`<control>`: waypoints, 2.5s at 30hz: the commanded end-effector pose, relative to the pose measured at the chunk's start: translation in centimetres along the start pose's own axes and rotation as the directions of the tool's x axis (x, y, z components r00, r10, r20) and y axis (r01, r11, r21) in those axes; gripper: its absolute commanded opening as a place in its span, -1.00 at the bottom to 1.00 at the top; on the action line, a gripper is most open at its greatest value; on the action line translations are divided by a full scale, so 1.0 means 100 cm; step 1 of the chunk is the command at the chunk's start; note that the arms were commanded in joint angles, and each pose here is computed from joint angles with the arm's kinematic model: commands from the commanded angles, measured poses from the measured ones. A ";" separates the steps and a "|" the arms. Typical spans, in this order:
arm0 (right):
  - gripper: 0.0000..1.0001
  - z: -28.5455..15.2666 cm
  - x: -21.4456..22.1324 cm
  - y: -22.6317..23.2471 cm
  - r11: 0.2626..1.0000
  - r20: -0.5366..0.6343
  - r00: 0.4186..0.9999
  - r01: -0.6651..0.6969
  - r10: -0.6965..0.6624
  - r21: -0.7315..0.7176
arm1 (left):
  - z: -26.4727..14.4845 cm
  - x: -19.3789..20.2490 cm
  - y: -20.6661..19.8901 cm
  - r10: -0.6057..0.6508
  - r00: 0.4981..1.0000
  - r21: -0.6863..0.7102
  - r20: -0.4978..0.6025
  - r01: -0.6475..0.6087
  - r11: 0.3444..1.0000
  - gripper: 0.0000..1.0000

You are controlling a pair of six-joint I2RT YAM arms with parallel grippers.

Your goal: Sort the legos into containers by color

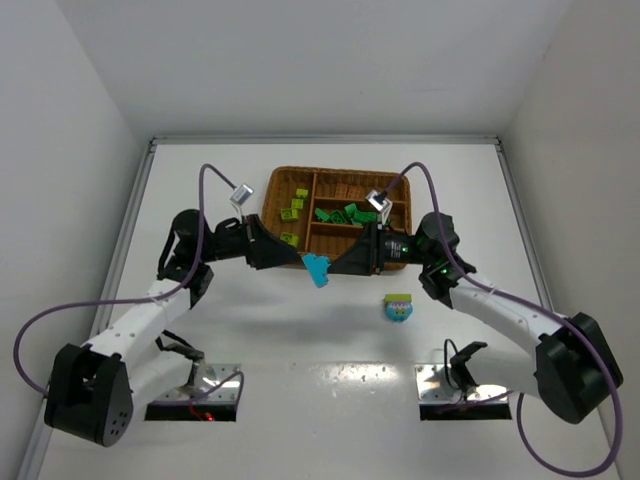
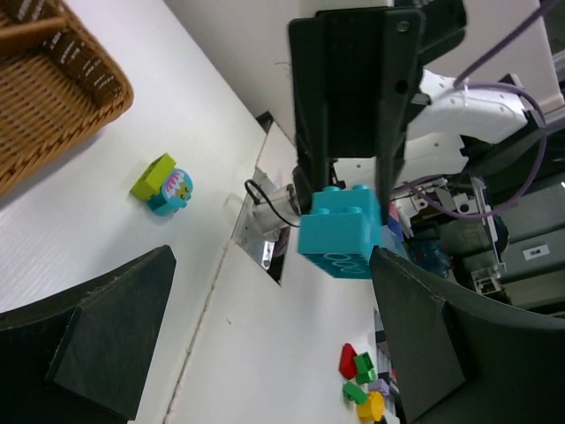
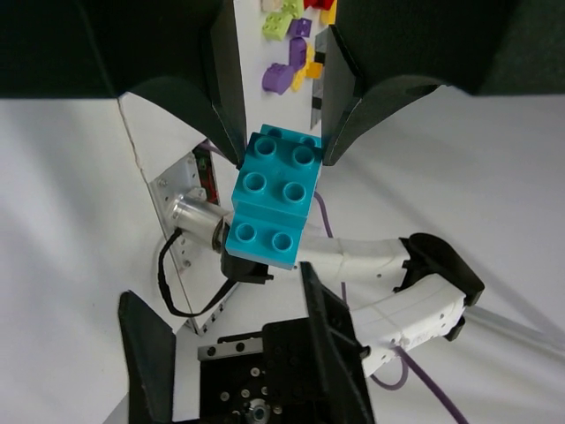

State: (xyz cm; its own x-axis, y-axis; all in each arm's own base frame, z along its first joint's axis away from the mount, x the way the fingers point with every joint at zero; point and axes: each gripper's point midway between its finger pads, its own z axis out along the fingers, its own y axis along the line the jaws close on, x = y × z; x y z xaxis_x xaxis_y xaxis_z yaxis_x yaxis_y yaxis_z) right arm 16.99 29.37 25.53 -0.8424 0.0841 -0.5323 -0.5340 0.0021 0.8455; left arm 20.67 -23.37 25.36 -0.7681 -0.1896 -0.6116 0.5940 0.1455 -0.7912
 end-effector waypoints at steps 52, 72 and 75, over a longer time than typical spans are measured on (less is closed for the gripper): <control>-0.44 0.010 -0.014 -0.006 0.993 -0.020 0.994 0.106 -0.106 0.052 | 0.024 0.003 -0.027 0.098 0.992 0.086 -0.077 -0.092 0.992 -1.00; 0.03 0.024 -0.021 -0.014 0.996 -0.047 0.995 0.090 -0.089 0.028 | 0.026 -0.010 -0.026 0.096 0.995 0.064 -0.036 -0.093 0.994 -1.00; -0.03 0.026 -0.019 -0.011 0.995 -0.053 0.994 0.097 -0.096 0.017 | 0.025 -0.012 -0.024 0.096 0.995 0.057 -0.029 -0.094 0.994 -1.00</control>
State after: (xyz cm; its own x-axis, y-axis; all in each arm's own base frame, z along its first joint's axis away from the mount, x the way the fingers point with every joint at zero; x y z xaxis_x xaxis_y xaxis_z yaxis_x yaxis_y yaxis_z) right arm 19.21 31.20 23.11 -0.8455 0.0124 -0.5338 -0.5307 0.0897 0.8428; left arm 20.17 -25.97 26.05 -0.7595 -0.1190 -0.6396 0.6285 0.1194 -0.7686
